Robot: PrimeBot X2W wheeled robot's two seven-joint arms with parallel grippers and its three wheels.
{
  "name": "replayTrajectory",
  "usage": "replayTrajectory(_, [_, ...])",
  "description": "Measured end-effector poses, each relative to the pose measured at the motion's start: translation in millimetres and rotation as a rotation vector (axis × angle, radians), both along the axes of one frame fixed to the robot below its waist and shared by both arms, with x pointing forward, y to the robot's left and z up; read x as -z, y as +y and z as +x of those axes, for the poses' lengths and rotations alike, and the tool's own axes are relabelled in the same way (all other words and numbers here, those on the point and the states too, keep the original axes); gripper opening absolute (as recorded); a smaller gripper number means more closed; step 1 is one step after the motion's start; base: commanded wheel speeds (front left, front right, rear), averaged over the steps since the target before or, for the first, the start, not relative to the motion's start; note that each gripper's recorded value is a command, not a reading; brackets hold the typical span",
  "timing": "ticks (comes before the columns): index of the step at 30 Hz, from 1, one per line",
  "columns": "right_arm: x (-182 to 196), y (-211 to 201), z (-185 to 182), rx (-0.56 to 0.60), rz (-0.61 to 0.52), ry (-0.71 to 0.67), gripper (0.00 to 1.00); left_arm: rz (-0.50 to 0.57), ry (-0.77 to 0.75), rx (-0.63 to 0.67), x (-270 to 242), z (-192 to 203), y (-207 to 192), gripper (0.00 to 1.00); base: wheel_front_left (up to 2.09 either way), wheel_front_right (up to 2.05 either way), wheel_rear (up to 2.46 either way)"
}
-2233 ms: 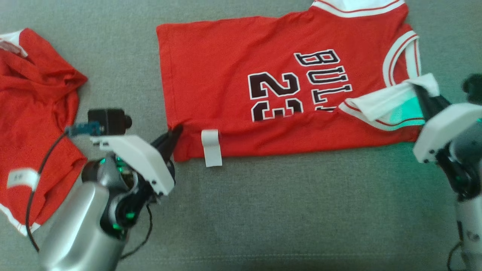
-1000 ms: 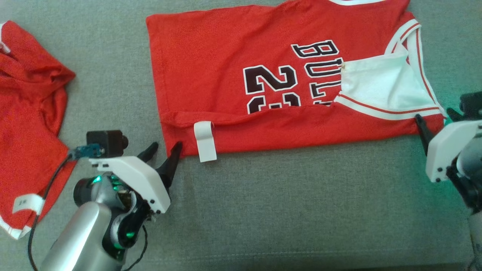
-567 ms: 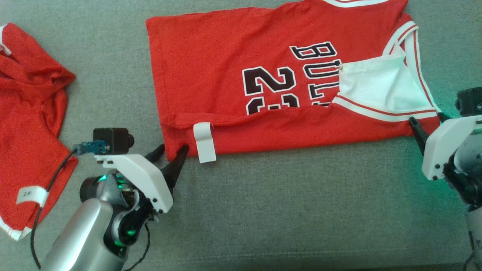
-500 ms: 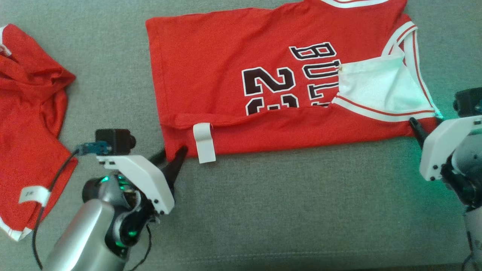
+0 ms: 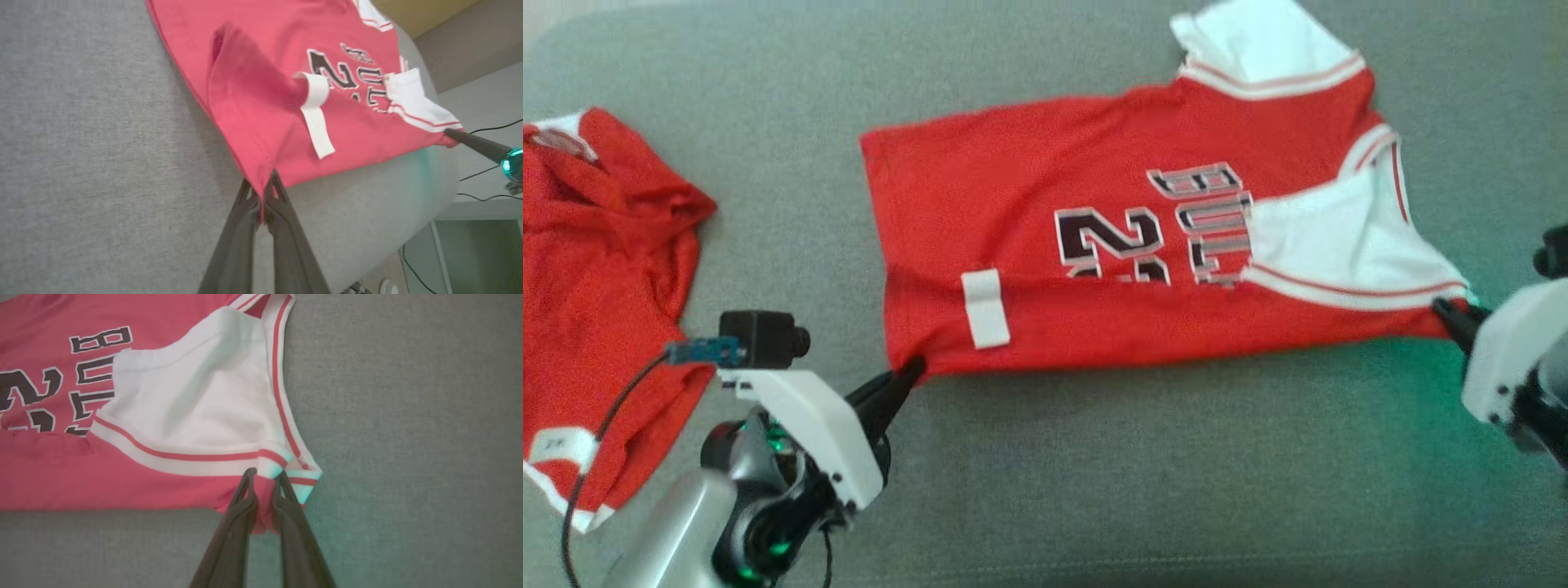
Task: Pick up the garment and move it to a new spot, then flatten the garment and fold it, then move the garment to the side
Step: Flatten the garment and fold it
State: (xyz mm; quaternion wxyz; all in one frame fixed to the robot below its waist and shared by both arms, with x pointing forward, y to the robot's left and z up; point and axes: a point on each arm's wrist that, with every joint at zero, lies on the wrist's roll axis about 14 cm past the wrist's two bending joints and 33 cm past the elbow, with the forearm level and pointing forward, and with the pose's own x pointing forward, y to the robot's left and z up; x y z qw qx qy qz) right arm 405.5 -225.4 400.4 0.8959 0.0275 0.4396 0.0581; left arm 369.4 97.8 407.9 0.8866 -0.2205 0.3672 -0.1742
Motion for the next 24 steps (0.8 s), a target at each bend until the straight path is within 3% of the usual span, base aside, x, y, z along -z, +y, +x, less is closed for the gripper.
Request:
replayTrajectory(5, [-11,-16,-37,-0.013,-0.023,0.078,0.0,-0.072,0.011,0.032,-22,-29,-6,0.0,0.0,0.0,0.0])
replayTrajectory(9, [6,-18,-84,-0.038,-0.043,0.215,0.0,-0.076,0.158,0.017,8,-76,-4,0.0,0.0,0.0,0.0])
replayTrajectory(10, [10,-17,-90,-0.045,-0.053,0.231,0.11,-0.065,0.174,0.013,14,-81,-4,0.0,0.0,0.0,0.0])
replayTrajectory(11, [13,-15,-93,-0.06,-0.065,0.241,0.58,-0.052,0.177,0.006,18,-82,-3,0.19,0.0,0.0,0.0])
replayTrajectory(12, [15,-12,-96,-0.083,-0.076,0.251,1.0,-0.039,0.174,0.006,20,-83,-2,0.64,0.0,0.0,0.0])
replayTrajectory(13, [16,-10,-97,-0.093,-0.077,0.258,1.0,-0.029,0.167,0.009,21,-82,-2,1.0,0.0,0.0,0.0])
replayTrajectory(20, [-6,-17,-64,-0.119,-0.131,0.146,1.0,0.041,0.111,-0.018,23,-72,7,1.0,0.0,0.0,0.0])
replayTrajectory(24, [-54,-10,11,-0.13,-0.165,-0.072,1.0,0.074,-0.01,-0.124,2,-23,31,1.0,0.0,0.0,0.0])
